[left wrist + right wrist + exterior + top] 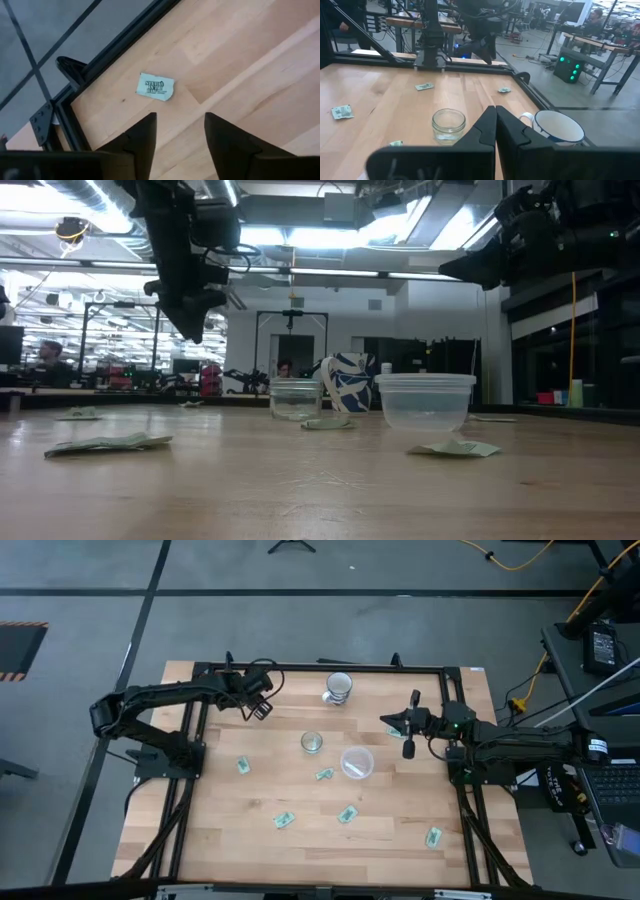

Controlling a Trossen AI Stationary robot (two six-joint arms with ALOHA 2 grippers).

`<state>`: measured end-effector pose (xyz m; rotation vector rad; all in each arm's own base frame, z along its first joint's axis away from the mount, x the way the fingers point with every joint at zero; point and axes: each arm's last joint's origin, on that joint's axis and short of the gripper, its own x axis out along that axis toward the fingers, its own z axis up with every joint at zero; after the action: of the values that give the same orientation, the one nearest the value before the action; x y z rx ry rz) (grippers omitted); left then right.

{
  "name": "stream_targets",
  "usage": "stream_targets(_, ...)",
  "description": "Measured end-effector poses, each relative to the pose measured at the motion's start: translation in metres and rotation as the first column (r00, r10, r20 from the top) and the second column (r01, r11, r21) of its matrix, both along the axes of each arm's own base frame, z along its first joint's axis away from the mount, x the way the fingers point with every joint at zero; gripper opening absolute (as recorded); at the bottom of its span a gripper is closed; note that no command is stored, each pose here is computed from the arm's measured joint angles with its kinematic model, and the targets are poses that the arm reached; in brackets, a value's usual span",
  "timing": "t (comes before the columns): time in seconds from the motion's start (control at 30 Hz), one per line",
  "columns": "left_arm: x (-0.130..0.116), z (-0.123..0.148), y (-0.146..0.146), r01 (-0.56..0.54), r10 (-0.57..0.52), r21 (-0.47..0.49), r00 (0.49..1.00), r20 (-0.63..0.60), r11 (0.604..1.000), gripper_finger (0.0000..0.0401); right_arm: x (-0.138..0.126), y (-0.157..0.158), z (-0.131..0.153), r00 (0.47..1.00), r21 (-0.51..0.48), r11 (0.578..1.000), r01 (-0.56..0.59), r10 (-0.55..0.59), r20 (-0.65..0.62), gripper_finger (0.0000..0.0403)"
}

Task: Pick and place Stevia / Truvia into bins
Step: Put the stevia packet into the glass container

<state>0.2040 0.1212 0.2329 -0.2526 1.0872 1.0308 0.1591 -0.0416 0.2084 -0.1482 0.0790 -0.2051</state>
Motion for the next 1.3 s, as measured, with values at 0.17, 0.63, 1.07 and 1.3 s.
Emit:
stream_targets(0.17,0.003,0.0,-0.003,-0.042,0.042,-0.006,0.998,0.052,0.999,0.0178,0.0,0.0,0.0,1.0,0.0,1.0,0.0,0.0,0.0,0.0005)
stream_targets(0.63,0.018,-0.028,0.011,-0.082,0.082,-0.042,0.997,-0.009,0.996,0.018,0.0,0.0,0.001,1.0,-0.004,1.0,0.0,0.0,0.008,0.0005)
stream_targets(1.07,0.026,-0.064,0.038,-0.101,0.095,-0.062,0.991,-0.092,0.993,0.018,0.0,0.0,0.001,1.0,-0.005,1.0,0.0,0.0,0.007,0.0005)
stream_targets(1.3,0.03,-0.077,0.043,-0.092,0.083,-0.071,0.989,-0.122,0.993,0.018,0.0,0.0,0.001,1.0,-0.007,1.0,0.0,0.0,0.006,0.0005)
